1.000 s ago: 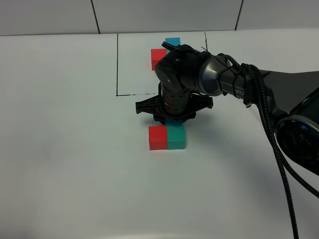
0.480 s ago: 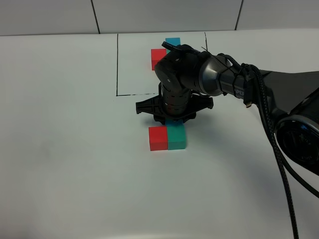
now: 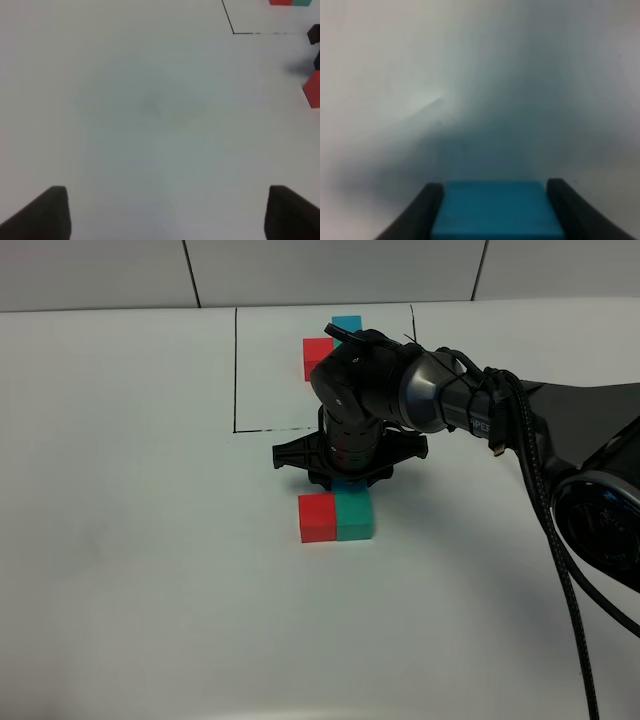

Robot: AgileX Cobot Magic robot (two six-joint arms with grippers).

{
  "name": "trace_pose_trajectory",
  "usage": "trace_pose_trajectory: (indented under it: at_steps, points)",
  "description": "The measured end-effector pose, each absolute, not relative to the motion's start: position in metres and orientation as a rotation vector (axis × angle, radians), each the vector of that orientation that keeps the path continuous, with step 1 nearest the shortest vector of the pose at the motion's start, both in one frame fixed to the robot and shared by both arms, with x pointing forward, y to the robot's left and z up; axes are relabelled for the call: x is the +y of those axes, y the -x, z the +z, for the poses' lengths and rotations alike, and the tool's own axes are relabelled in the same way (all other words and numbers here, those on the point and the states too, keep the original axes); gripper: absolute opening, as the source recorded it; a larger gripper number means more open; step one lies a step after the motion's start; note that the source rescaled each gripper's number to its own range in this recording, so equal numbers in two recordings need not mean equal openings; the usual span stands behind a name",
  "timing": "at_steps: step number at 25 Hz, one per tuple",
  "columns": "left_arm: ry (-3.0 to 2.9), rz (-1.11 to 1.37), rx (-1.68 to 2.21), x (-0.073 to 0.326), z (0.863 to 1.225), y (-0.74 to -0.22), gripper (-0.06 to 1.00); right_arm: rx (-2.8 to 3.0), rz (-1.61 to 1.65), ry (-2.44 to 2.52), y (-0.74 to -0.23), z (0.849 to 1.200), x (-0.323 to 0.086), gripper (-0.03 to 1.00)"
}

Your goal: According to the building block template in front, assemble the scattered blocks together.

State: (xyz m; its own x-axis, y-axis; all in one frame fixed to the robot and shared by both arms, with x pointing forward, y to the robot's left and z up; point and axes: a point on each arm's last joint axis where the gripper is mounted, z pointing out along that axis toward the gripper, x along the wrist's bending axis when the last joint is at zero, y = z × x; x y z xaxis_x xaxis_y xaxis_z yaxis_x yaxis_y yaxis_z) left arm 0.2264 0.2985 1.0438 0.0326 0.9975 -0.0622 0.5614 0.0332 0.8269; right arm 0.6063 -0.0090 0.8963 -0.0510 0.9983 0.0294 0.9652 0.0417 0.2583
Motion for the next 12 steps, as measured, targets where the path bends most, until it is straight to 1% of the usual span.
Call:
trace_pose_trajectory:
  at_steps: [1,2,5,8,9,11,12]
  points:
    - [-1.612,0.791,1.613,0.299,1.044,-0.226,0.95,2.148,0.316,-2.042,-0.607,0.896,-0.009,0.05]
    - [-1.612,0.791,1.613,0.299,1.044,-0.226,0.95,2.153,0.317,-2.033,-0.607,0.895,-0.009,0.11]
    - [-1.612,0.791,1.613,0.299,1.044,-0.226,0.95,2.172,0.311,-1.991,-0.608,0.891,-0.009,0.42]
    - [-1.612,0.791,1.613,0.299,1.044,-0.226,0.95,2.189,0.312,-1.947,-0.609,0.893,-0.010,0.69]
    - [-1.612,0.791,1.613,0.299,1.044,-0.226,0.95,2.190,0.314,-1.935,-0.610,0.893,-0.010,0.77]
    - [-1.612,0.791,1.613,0.299,1.044,-0.226,0.95,2.203,0.333,-1.896,-0.611,0.900,-0.010,0.86]
    - [-1.612,0.791,1.613,0.299,1.044,-0.226,0.95,2.207,0.349,-1.878,-0.611,0.905,-0.010,0.88]
